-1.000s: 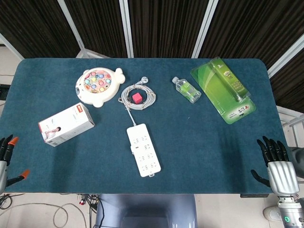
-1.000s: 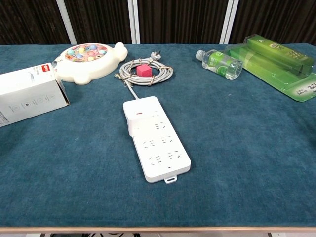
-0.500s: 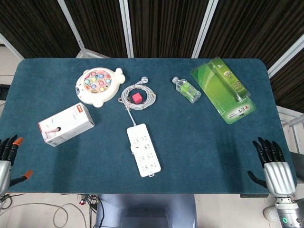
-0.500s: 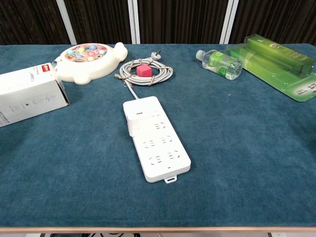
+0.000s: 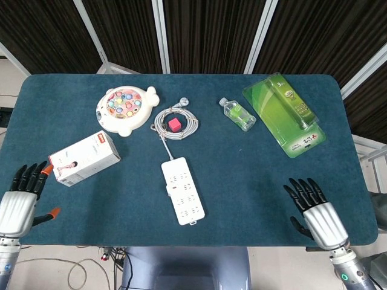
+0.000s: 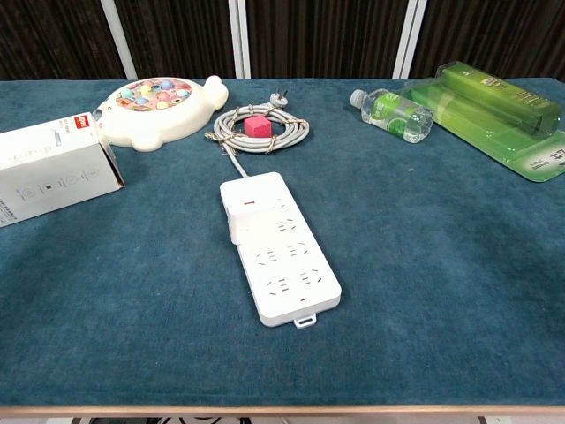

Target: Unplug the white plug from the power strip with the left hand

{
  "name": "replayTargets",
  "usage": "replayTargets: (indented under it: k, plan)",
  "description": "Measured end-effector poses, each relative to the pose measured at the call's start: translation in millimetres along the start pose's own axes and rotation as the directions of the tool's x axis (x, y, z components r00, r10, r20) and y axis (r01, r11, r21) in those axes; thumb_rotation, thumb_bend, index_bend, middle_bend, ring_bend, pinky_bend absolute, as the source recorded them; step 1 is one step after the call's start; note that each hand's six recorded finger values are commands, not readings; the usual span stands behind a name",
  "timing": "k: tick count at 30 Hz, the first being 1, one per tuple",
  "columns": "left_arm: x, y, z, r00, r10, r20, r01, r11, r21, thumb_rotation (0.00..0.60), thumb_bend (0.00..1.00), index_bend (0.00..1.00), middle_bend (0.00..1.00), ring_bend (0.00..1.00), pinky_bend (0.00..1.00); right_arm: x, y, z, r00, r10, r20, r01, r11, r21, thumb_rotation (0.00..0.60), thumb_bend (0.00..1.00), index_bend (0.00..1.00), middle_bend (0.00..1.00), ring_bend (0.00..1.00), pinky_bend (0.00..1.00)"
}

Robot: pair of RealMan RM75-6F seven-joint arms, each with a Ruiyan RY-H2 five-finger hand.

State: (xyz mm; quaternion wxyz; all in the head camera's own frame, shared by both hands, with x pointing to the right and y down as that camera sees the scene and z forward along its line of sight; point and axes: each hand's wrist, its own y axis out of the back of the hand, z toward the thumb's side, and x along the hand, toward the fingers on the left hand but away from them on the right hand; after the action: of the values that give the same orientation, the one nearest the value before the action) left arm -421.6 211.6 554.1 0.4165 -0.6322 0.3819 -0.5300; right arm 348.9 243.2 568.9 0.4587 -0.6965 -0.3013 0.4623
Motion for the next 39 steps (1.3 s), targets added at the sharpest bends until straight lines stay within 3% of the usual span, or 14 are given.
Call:
replayTargets:
  k: [5,16,28,39]
  plan:
    - [19,4,35,0.997,-0.024,0.078,0.024,1.0,-0.001,0.6,0.0,0.05,0.01,0.01,0.0,-10,-13,38,0.992,0.049,-0.118,-0.045,0.998,0.036,0.6,0.73,0.0,0.0,0.0,0.0]
    - [52,14,100,0.976,-0.063,0.206,0.067,0.998,-0.011,0.6,0.0,0.07,0.02,0.01,0.0,-19,-52,115,0.942,0.162,-0.295,-0.148,0.987,0.069,0.6,0.73,0.0,0.0,0.0,0.01]
    - [86,16,162,0.946,-0.119,0.303,0.12,0.993,0.016,0.6,0.0,0.07,0.03,0.01,0.0,-40,-79,175,0.902,0.218,-0.372,-0.213,0.975,0.055,0.6,0.73,0.0,0.0,0.0,0.01]
    - [105,10,205,0.909,-0.172,0.38,0.167,0.985,0.047,0.6,0.0,0.09,0.04,0.02,0.0,-62,-97,201,0.891,0.241,-0.385,-0.241,0.969,0.047,0.6,0.73,0.0,0.0,0.0,0.01]
